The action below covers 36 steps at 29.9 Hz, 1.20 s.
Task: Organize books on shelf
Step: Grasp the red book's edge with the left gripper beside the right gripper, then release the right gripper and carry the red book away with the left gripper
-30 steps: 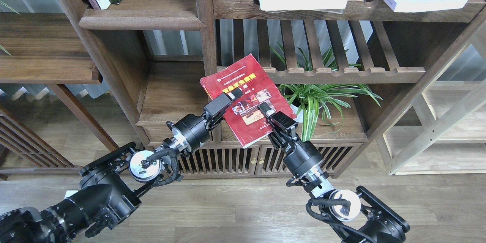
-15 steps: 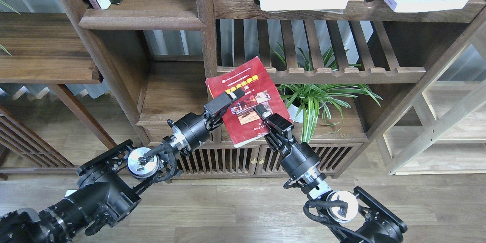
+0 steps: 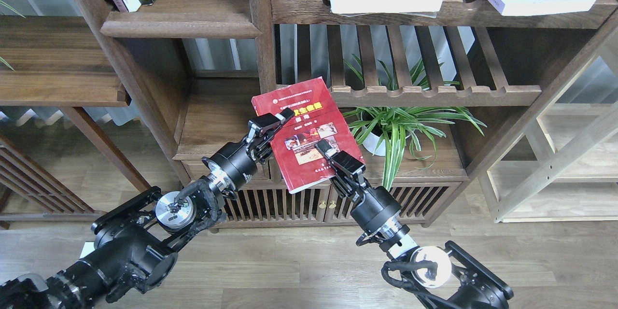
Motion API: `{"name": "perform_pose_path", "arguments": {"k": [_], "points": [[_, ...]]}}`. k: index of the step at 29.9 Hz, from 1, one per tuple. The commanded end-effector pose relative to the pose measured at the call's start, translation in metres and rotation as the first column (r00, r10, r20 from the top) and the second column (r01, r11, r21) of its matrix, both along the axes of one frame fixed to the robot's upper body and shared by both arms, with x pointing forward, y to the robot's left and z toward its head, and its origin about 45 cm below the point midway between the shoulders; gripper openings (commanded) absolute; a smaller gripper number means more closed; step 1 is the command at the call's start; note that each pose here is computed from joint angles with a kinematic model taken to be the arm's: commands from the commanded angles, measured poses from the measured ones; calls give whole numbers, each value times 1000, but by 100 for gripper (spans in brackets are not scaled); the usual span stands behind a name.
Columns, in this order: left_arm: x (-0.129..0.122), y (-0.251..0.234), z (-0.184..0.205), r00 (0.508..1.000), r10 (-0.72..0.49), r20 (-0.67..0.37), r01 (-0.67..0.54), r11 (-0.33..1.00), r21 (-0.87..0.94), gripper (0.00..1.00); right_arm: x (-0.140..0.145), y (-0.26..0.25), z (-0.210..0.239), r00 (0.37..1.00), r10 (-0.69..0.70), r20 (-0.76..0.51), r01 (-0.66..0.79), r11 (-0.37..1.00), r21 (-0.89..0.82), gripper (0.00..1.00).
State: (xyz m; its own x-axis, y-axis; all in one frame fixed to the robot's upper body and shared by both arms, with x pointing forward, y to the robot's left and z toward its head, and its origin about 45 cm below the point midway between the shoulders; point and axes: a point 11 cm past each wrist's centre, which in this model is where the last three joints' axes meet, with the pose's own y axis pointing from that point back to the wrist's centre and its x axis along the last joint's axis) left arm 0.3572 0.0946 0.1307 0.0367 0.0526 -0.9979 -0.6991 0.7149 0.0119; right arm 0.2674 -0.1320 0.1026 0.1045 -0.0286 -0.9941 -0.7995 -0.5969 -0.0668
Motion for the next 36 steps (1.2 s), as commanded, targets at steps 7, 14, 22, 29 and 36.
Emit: {"name": "perform_pose_path", "arguments": {"k": [7, 14, 22, 29, 36], "points": [[0, 0, 1, 1000, 1, 1, -1, 1000, -5, 2, 1, 3, 2, 1000, 16, 24, -16, 1000, -23, 56], [-4, -1, -3, 1000, -4, -9, 4, 1000, -3, 0, 7, 4, 8, 999, 20, 45, -18, 999, -27, 65], [-8, -4, -4, 1000, -31, 3, 31, 999, 18, 0, 18, -13, 12, 997, -36, 61, 38, 999, -31, 74], [-6, 14, -5, 1000, -16, 13, 16, 999, 48, 0, 28, -33, 16, 994, -80, 79, 84, 995, -49, 79], [-8, 48, -4, 1000, 16, 26, -18, 997, 78, 0, 31, -38, 15, 993, -89, 78, 94, 994, -59, 82]]}}
